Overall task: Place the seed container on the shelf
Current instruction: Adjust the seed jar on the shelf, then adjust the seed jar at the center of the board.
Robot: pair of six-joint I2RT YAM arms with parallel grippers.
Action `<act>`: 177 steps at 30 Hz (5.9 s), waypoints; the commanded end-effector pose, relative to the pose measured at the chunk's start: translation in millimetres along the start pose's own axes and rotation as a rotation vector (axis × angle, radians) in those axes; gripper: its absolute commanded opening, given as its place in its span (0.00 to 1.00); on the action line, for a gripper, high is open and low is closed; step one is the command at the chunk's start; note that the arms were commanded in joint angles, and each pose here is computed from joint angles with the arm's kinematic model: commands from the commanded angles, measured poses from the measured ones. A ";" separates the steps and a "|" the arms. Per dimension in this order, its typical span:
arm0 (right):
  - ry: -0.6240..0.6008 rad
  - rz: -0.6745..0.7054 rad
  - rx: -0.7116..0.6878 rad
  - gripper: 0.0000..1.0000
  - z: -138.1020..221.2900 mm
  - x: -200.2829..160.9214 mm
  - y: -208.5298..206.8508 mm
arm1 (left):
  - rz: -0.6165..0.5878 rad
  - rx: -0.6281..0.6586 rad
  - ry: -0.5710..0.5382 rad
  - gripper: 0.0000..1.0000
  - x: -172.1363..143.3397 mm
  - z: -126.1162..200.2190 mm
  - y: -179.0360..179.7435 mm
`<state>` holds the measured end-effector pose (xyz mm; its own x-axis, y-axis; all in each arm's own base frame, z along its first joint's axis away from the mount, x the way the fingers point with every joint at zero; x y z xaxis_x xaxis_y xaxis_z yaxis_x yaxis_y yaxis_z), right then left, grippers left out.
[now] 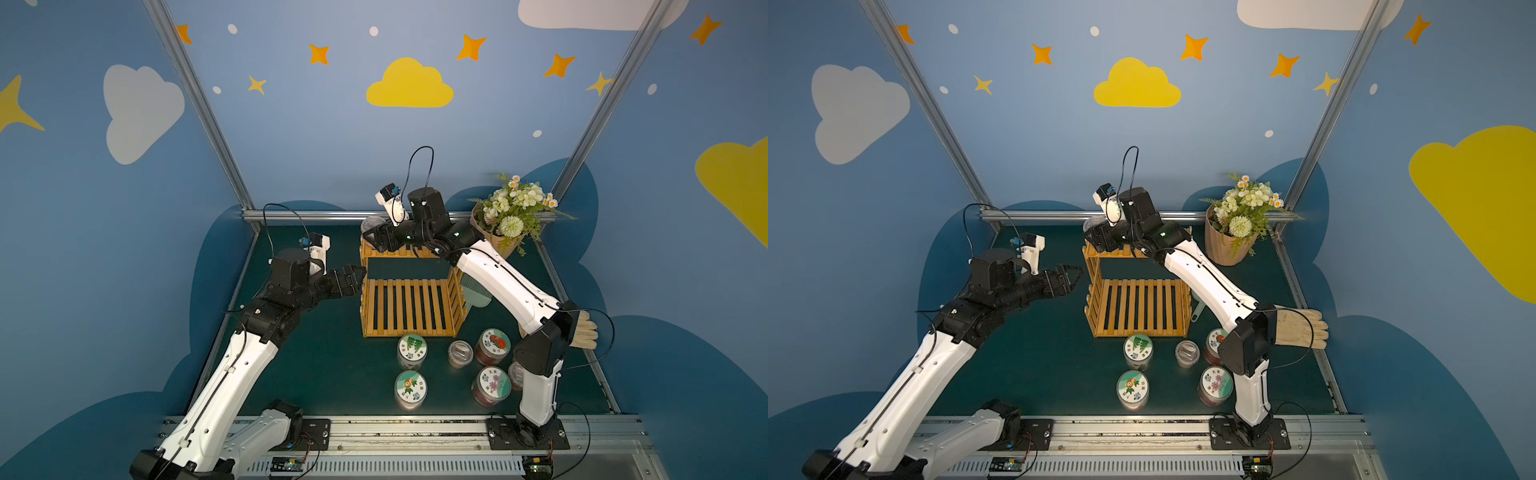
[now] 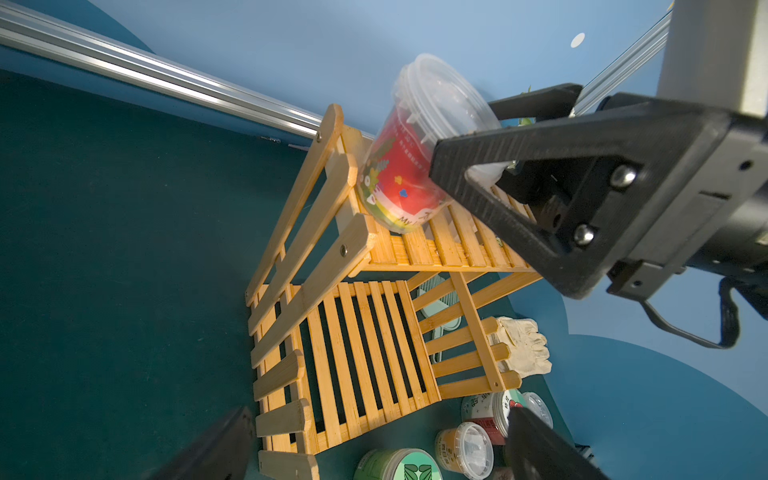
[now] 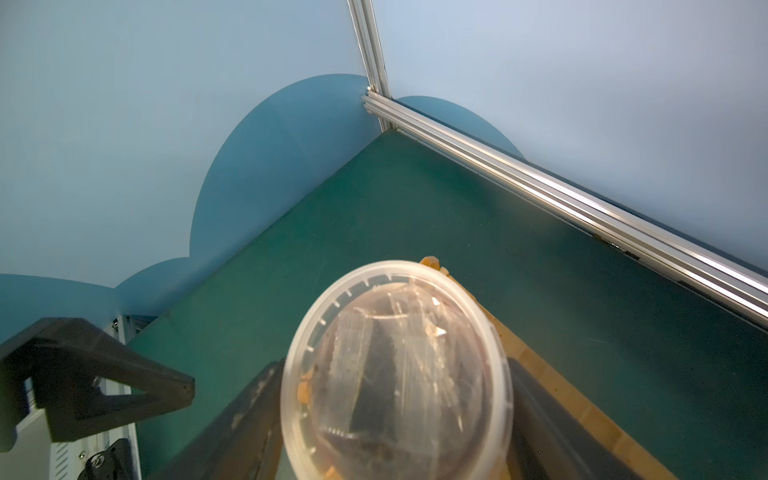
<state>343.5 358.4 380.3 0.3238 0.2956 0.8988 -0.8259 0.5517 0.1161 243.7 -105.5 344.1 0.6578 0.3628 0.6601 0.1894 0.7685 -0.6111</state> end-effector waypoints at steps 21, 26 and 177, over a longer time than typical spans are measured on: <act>-0.059 -0.002 0.010 0.96 31.5 15.9 0.2 | -0.007 -0.024 -0.010 1.00 5.3 1.1 -4.7; -0.070 0.006 0.012 0.97 39.9 19.2 1.6 | -0.010 -0.053 0.005 1.00 4.1 1.4 -7.2; 0.483 -0.438 -0.324 0.79 194.2 -322.2 22.4 | -0.397 -0.170 0.421 1.00 -198.0 -85.4 -83.0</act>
<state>128.1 133.3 167.3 0.8466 0.2894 0.4466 -0.4596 0.8207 0.3394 160.0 -285.4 225.2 0.7436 -0.1914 0.6406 0.5644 0.6933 -0.4480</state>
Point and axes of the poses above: each gripper's point midway between its finger pads, its own z axis back along the fingers, its own y axis along the line the jaws close on, x = y × z, the point moved 8 cm from there along z, back along the fingers, and after that the axes turned 6 degrees about z, right-handed, at the moved point
